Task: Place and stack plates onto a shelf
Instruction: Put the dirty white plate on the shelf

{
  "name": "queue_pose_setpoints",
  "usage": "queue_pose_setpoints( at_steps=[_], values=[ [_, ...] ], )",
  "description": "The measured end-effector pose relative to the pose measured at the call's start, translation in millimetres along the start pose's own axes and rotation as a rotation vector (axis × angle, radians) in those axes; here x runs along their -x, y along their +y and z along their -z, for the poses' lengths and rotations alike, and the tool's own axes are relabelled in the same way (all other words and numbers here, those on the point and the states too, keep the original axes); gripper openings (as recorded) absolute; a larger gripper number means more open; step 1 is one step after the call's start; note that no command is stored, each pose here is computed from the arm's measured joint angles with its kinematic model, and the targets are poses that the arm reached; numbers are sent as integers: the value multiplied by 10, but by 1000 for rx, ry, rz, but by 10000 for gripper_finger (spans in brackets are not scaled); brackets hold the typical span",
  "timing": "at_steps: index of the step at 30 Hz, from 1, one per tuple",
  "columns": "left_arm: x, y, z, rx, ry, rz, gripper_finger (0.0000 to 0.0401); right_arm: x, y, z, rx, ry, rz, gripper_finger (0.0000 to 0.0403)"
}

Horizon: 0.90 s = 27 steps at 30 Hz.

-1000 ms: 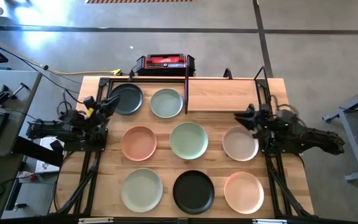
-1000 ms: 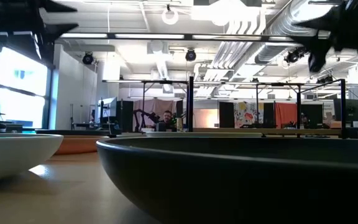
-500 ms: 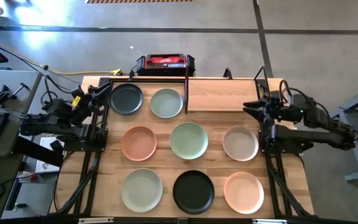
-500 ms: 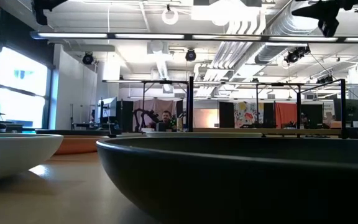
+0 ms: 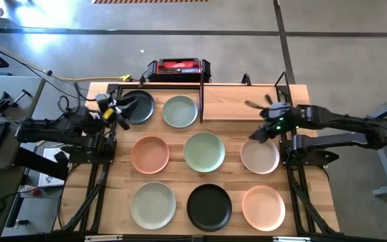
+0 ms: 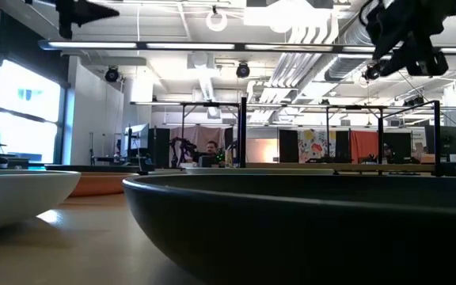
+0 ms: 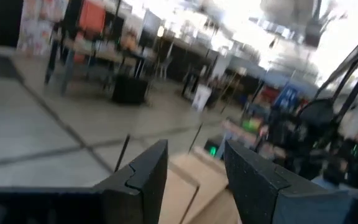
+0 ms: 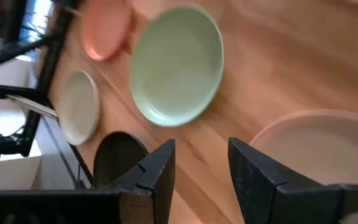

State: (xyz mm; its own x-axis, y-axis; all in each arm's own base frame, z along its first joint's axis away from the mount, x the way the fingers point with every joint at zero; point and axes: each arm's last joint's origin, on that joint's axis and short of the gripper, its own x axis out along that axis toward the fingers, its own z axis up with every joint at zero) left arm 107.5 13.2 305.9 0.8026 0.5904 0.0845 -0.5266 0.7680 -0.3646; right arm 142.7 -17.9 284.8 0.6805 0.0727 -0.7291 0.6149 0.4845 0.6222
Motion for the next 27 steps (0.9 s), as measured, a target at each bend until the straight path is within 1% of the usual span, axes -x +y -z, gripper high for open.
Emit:
queue_pose_setpoints(
  at_steps=[6,9,13,17,21,27],
  values=[
    [-17,39,168,24,135,-53,147,-368,96,58,-100,141,116,130],
    [-18,48,199,44,160,-66,147,-560,139,128,-137,192,193,130],
    [-15,48,206,51,172,-57,147,-804,171,239,-171,257,295,130],
    [-15,46,207,47,175,-51,147,-1016,175,341,-177,260,404,130],
    [-14,49,213,42,180,-53,147,-1202,169,429,-182,281,474,130],
    [-12,47,221,39,194,-38,147,-1446,161,534,-162,294,529,130]
  ],
)
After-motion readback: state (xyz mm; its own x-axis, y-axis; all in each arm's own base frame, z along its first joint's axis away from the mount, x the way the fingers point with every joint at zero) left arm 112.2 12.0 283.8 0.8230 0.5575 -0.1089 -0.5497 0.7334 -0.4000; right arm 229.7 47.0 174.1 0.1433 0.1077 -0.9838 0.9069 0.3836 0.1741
